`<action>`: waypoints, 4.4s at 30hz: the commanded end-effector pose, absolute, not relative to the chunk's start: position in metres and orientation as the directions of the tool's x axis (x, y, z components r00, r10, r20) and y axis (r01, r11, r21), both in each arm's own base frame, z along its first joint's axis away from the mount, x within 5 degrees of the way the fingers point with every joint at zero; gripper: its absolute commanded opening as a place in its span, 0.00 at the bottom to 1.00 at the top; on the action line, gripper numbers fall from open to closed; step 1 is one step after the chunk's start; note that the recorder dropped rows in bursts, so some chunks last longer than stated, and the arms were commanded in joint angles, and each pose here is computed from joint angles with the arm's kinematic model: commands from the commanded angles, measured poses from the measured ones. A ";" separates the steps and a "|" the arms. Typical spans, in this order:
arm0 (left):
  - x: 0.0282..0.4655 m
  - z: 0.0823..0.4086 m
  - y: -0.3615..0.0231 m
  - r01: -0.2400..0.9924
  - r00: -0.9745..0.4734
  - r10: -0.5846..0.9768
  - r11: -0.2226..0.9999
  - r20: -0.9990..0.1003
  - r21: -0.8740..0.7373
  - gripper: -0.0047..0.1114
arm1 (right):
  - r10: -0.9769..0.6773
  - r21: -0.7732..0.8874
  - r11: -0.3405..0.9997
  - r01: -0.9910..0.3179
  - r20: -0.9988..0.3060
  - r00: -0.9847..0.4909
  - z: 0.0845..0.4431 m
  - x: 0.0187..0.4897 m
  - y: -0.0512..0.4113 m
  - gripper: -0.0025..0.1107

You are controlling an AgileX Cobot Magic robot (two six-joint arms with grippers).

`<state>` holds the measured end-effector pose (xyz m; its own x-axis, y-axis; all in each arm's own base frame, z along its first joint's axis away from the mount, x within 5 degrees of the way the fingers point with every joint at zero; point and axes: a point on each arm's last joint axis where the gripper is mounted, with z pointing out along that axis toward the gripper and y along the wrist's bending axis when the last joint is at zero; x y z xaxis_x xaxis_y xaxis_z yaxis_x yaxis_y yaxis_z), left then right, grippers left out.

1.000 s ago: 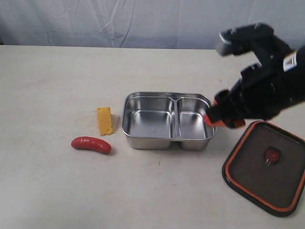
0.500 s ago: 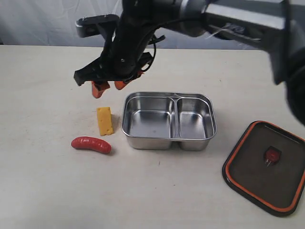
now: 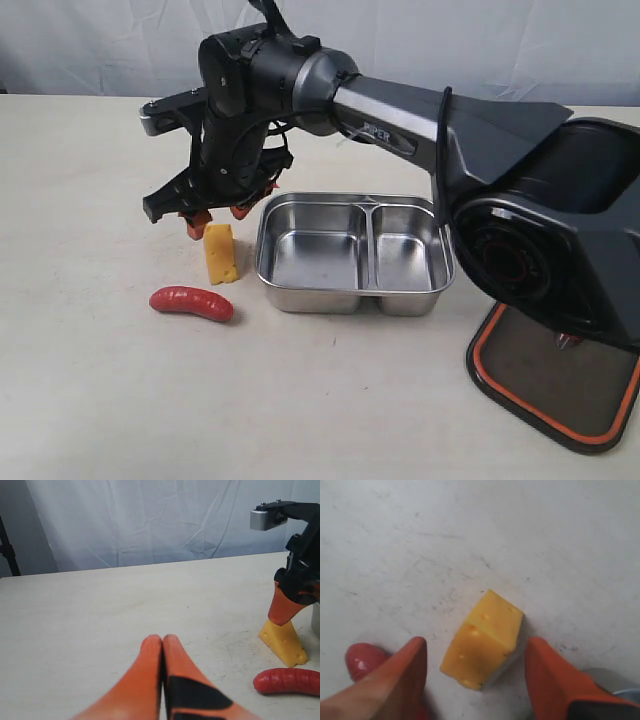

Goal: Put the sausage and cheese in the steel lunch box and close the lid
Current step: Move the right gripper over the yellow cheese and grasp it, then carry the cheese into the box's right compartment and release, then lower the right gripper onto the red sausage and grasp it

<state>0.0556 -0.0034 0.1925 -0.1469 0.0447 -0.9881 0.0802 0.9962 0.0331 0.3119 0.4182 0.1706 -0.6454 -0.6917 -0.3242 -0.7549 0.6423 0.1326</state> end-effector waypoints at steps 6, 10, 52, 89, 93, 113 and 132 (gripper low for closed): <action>0.055 0.192 -0.004 0.084 -0.146 0.045 0.996 -0.988 0.033 0.04 | -0.676 0.130 0.658 -0.741 -0.330 -0.659 0.172 0.310 0.421 0.51; 0.055 0.192 -0.004 0.084 -0.146 0.045 0.996 -0.988 0.033 0.04 | -0.659 0.138 0.675 -0.725 -0.329 -0.676 0.166 0.311 0.423 0.51; 0.055 0.192 -0.005 0.116 -0.145 0.049 0.993 -0.988 0.033 0.04 | -0.555 -0.085 0.814 -0.574 -0.404 -0.727 0.291 0.320 0.339 0.02; 0.055 0.192 -0.008 0.165 -0.142 0.056 0.986 -0.988 0.033 0.04 | -0.470 -0.080 0.878 -0.472 -0.326 -0.820 0.181 0.315 0.233 0.28; 0.055 0.192 -0.008 0.165 -0.142 0.056 0.986 -0.988 0.033 0.04 | -0.461 -0.077 0.885 -0.458 -0.276 -0.844 0.180 0.311 0.231 0.61; 0.055 0.192 -0.008 0.165 -0.142 0.056 0.986 -0.988 0.033 0.04 | -0.899 -0.015 0.224 -0.974 -0.389 -0.201 0.199 0.241 0.394 0.53; 0.055 0.192 -0.008 0.165 -0.142 0.056 0.986 -0.988 0.033 0.04 | -0.946 -0.027 0.165 -0.986 -0.286 -0.150 0.124 0.239 0.421 0.43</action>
<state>0.0551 -0.0079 0.1925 -0.1428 0.0564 -0.9881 0.1607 0.9864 0.0331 0.2411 0.4177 0.1243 -0.1725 -0.9447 -0.2789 -0.9829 0.1837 -0.0141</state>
